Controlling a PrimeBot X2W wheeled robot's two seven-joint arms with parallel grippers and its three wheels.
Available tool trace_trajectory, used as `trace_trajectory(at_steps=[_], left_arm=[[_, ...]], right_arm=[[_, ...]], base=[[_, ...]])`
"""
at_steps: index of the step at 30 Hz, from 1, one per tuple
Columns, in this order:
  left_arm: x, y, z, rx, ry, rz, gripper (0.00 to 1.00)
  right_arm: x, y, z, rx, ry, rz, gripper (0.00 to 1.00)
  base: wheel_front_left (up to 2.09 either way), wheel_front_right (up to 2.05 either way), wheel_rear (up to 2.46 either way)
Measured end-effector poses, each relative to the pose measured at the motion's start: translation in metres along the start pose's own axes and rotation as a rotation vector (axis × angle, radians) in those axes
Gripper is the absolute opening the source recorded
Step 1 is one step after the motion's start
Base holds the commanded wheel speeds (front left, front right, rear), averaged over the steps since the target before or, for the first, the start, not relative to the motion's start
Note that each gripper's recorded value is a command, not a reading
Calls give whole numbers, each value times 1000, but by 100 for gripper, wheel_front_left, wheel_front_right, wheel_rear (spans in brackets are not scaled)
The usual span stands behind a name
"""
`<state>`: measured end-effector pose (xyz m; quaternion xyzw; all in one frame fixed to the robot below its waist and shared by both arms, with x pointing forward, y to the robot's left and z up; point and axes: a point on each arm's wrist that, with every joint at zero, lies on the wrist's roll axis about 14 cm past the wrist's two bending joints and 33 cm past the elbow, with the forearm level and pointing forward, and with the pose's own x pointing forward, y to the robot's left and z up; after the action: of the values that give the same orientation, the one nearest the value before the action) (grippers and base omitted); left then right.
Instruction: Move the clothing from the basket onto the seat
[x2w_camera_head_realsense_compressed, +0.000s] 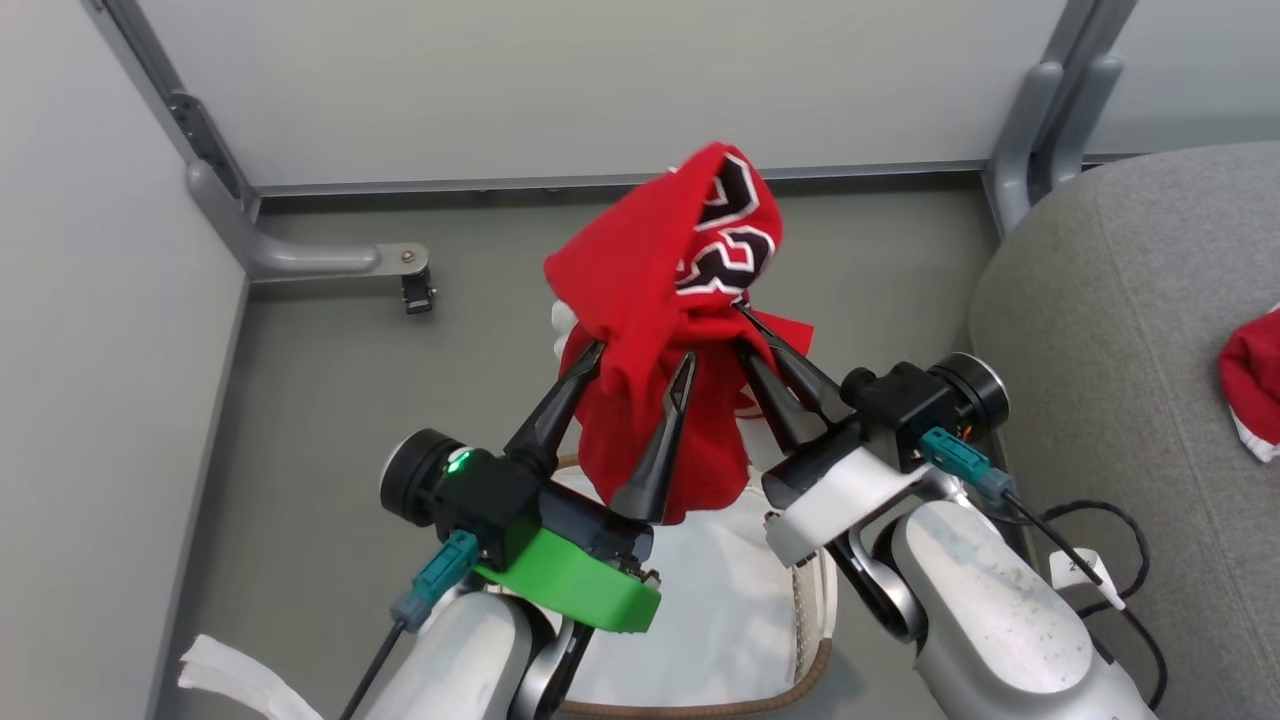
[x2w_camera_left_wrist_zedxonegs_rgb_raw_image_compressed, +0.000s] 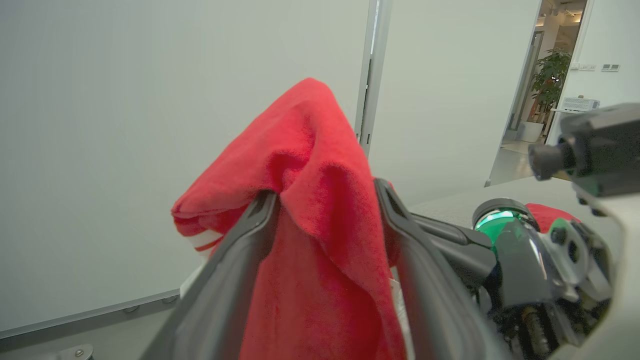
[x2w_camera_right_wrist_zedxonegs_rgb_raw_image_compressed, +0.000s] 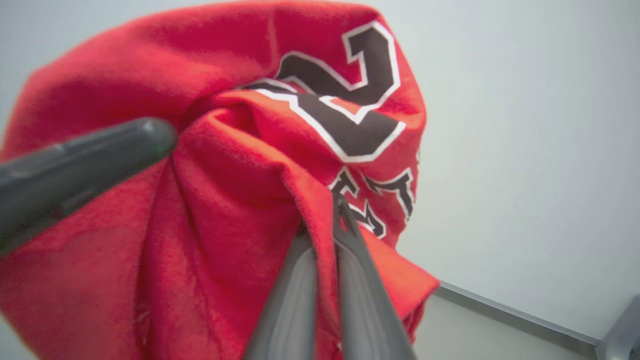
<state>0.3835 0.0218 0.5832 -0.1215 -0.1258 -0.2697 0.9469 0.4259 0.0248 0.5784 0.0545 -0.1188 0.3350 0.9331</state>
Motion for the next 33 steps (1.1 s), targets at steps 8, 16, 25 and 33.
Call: trace_trajectory(at_steps=[8,16,25,33], left_arm=[[18,-17,-16,-22,24,-69,100],[38,-46,-43,-55,72,-179,100],[58,-91,-73,-101,123,-327,100],[65,-133,-99,-146,172,-453,100]], right_arm=[[-28,-49,34,-38,-90,-166,0],[-73,-99,60,-84,-138,-351,0],[-138,-144,76,-127,-143,-567,0],[-196,-169,85,-164,-126,-741,0]], base=[[0,0,0],[0,0,0],[0,0,0],[0,0,0]])
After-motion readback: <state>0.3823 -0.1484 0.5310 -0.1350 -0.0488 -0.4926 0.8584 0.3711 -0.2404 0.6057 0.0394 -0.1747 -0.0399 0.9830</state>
